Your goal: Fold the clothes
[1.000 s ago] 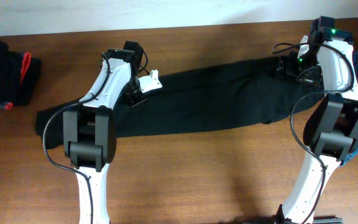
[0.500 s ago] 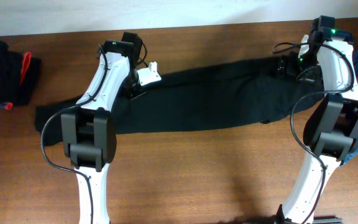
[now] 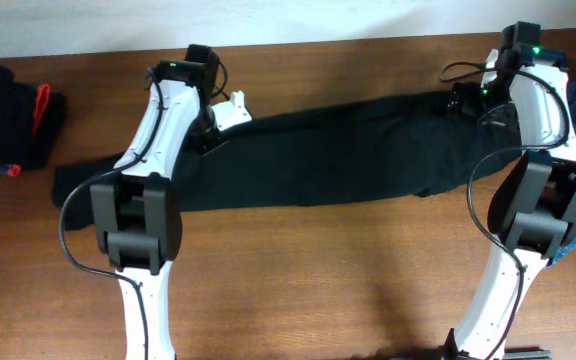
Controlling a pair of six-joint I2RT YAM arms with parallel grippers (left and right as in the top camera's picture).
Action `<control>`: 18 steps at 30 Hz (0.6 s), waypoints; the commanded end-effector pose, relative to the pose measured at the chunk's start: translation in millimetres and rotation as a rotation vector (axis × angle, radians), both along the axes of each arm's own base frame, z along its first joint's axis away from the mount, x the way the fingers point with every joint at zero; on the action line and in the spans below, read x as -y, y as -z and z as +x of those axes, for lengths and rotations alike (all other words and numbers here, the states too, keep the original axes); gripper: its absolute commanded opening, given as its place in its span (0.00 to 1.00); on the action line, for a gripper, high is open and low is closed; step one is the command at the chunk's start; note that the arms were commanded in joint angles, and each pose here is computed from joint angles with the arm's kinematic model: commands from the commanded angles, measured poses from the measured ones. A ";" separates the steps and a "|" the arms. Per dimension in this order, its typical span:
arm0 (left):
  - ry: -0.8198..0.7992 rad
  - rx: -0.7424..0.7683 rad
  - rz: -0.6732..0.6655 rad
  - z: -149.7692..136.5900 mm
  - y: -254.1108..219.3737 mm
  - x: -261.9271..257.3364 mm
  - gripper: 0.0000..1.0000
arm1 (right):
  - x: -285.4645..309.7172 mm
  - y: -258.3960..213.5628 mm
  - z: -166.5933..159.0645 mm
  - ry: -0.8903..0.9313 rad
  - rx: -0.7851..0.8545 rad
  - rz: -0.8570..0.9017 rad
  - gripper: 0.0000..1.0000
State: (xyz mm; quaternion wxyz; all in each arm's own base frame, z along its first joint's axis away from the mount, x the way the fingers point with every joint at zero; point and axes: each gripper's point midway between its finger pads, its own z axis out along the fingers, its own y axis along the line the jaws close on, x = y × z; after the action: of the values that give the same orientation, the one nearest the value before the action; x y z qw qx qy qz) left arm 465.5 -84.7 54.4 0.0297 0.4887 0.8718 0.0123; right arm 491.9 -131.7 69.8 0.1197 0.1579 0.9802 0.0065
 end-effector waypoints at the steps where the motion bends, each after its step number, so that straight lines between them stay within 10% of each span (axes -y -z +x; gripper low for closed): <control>1: -0.094 0.033 0.008 13.0 -3.1 -24.5 0.00 | 3.9 18.3 -0.6 -0.013 -0.030 -0.016 0.98; 18: -0.144 0.124 -0.060 38.5 -6.1 -29.1 0.00 | 7.6 30.9 9.1 -0.012 -0.010 -0.021 0.99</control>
State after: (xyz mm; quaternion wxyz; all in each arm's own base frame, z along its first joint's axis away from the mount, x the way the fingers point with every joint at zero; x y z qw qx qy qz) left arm 493.7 -58.8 57.3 0.0809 0.4393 0.8945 0.0155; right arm 503.7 -135.5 57.0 0.1327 0.1533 0.9792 0.0031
